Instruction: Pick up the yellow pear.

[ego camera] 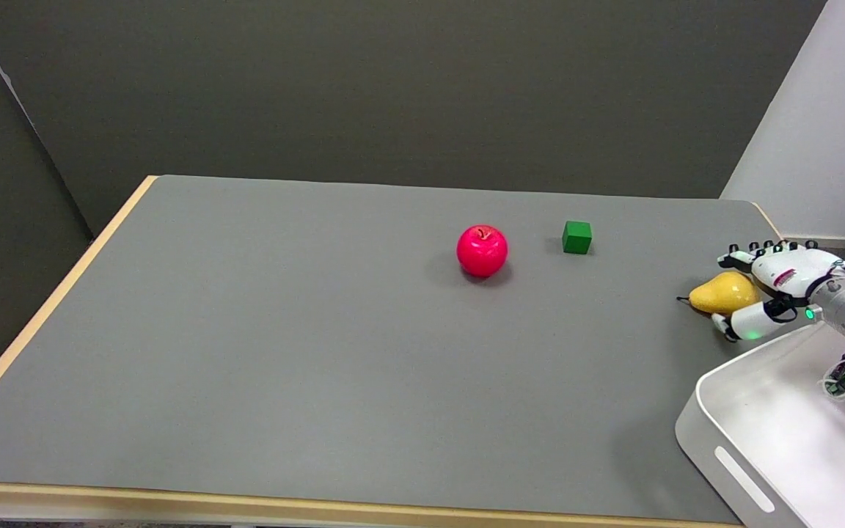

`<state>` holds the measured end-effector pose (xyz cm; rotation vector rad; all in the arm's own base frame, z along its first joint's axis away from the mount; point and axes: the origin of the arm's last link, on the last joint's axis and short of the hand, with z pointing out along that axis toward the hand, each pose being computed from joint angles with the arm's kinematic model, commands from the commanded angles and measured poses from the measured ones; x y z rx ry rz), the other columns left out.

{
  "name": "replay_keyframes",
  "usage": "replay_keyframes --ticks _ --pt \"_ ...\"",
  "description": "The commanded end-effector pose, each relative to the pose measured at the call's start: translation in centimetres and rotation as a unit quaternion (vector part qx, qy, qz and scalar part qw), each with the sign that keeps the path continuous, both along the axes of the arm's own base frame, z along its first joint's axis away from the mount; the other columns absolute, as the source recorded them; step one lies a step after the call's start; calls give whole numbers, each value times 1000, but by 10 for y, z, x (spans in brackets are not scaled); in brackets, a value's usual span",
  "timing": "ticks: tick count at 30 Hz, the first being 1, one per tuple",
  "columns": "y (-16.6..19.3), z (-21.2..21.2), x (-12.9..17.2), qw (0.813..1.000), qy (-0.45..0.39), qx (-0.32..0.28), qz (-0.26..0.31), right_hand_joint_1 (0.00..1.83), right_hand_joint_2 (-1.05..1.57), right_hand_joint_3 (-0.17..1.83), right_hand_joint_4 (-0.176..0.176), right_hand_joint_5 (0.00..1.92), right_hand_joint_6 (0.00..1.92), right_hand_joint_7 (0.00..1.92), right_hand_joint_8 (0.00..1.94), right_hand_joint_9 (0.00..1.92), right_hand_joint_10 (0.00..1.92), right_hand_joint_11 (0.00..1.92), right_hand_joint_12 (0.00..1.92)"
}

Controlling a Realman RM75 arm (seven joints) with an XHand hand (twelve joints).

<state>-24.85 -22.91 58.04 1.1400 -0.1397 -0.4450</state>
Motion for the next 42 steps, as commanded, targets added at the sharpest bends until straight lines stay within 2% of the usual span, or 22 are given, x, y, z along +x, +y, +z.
replay_keyframes --ticks 1,5,8,9,12,13,14,16,20,21,22,23,28,31,35,37,42 --pt "-4 -5 -3 1000 24 13 -12 733 566 1006 70 109 332 191 285 175 594 110 1183" --pt "-7 -9 -3 999 31 18 -2 910 604 1024 71 133 363 266 326 289 700 157 1206" --pt "-8 -11 -2 999 35 20 2 989 676 987 106 283 601 417 493 426 877 218 1236" --pt "-8 -11 -2 999 36 20 3 992 699 972 114 305 680 443 533 450 912 229 1239" --pt "-9 -12 -2 999 34 21 7 959 762 915 165 381 1049 584 820 556 1082 267 1253" --pt "-9 -12 -2 999 35 21 8 950 767 913 170 393 1080 594 846 566 1099 271 1256" --pt "-9 -12 -2 999 35 21 8 922 831 822 175 427 1176 608 881 580 1123 274 1262" --pt "-10 -12 -1 999 35 21 9 796 1199 291 176 579 1608 642 975 620 1195 273 1285" --pt "-11 -12 1 999 38 21 15 844 1116 389 176 645 1553 685 1035 650 1230 289 1278" --pt "-11 -12 2 999 39 20 17 935 1122 357 105 650 1586 709 1108 664 1240 297 1276" --pt "-12 -12 3 999 40 20 19 1077 1149 282 -11 646 1648 741 1219 682 1251 309 1274" --pt "-12 -12 3 999 40 20 20 1145 1156 255 -66 645 1677 761 1269 693 1260 315 1274" --pt "-15 -12 7 999 41 21 28 1151 1112 325 -56 648 1666 795 1260 712 1278 324 1270" --pt "-18 -13 17 997 46 19 54 1153 1096 347 -52 650 1656 812 1255 712 1282 321 1280" --pt "-22 -15 48 991 59 13 121 1157 1048 432 -42 647 1639 840 1263 723 1320 329 1319" --pt "-22 -18 65 986 73 16 150 1160 1064 396 -41 641 1626 846 1269 747 1319 355 1309" --pt "-15 -30 118 963 119 21 242 1162 1033 446 -35 648 1600 866 1274 749 1354 357 1355"
